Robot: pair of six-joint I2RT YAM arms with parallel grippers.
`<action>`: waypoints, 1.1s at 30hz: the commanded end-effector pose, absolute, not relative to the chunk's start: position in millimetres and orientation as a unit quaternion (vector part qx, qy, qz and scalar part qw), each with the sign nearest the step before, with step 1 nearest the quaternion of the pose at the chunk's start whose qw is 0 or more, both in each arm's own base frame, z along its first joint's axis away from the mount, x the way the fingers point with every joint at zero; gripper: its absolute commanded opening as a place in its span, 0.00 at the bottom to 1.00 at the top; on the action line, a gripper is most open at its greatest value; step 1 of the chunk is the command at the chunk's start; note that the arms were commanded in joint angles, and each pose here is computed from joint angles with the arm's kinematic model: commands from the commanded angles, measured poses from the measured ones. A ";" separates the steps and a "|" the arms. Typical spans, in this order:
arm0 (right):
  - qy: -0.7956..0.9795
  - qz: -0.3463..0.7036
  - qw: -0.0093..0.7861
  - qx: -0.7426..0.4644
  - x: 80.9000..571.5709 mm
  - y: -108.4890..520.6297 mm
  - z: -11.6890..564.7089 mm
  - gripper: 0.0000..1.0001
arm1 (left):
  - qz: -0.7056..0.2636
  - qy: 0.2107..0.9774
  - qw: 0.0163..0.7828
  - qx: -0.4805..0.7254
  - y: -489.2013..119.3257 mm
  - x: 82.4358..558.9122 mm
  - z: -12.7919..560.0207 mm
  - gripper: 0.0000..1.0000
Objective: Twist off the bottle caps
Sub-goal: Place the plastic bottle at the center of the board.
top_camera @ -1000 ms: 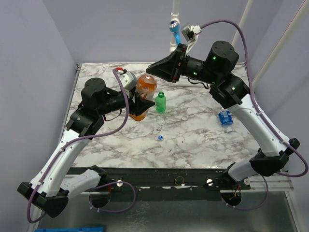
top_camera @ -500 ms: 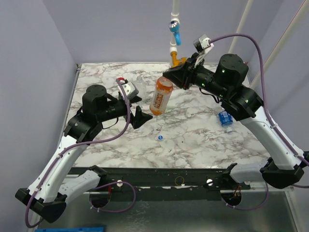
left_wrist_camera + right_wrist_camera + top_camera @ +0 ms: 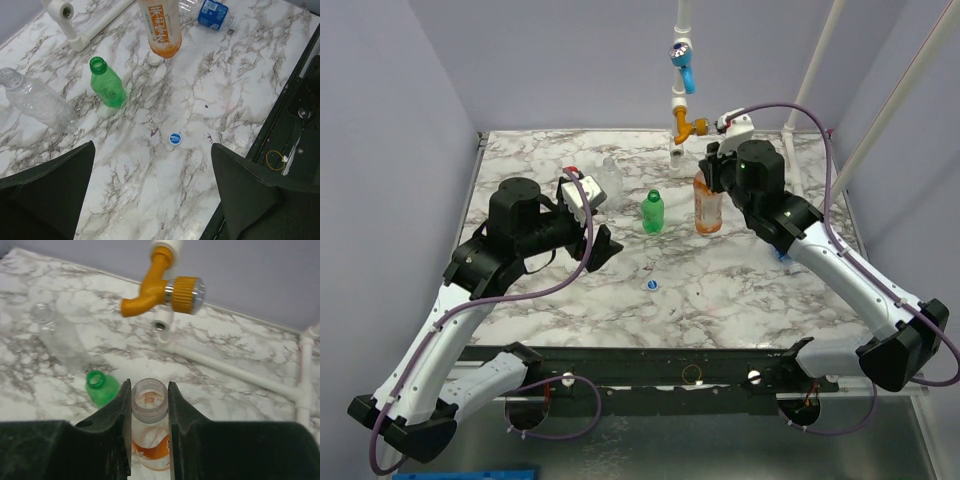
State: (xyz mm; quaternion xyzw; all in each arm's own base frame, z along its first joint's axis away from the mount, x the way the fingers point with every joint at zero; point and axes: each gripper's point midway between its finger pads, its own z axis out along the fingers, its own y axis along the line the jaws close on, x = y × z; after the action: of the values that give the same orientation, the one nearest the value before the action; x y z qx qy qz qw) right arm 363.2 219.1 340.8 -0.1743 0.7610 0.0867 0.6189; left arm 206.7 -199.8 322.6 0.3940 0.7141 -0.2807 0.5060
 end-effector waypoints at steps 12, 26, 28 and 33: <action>0.712 0.014 0.701 0.029 449.0 125.4 300.0 0.01 | -0.282 0.722 0.499 0.389 -200.2 207.9 328.2 0.99; 0.707 -0.021 0.707 0.005 458.3 119.1 237.6 0.01 | -0.294 0.714 0.501 0.391 -203.8 205.1 335.3 0.99; 0.712 -0.020 0.702 0.000 455.3 119.6 232.9 0.01 | -0.297 0.714 0.498 0.391 -204.8 204.6 334.7 0.99; 0.721 -0.008 0.693 -0.019 447.4 123.9 225.3 0.34 | -0.302 0.714 0.495 0.393 -206.0 203.3 332.7 0.99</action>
State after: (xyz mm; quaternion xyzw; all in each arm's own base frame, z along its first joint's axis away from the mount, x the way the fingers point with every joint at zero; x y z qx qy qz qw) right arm 455.2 124.5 231.5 0.0004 0.7157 -0.0082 0.6984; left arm 208.9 -201.8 323.3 0.3903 0.7234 -0.2842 0.4935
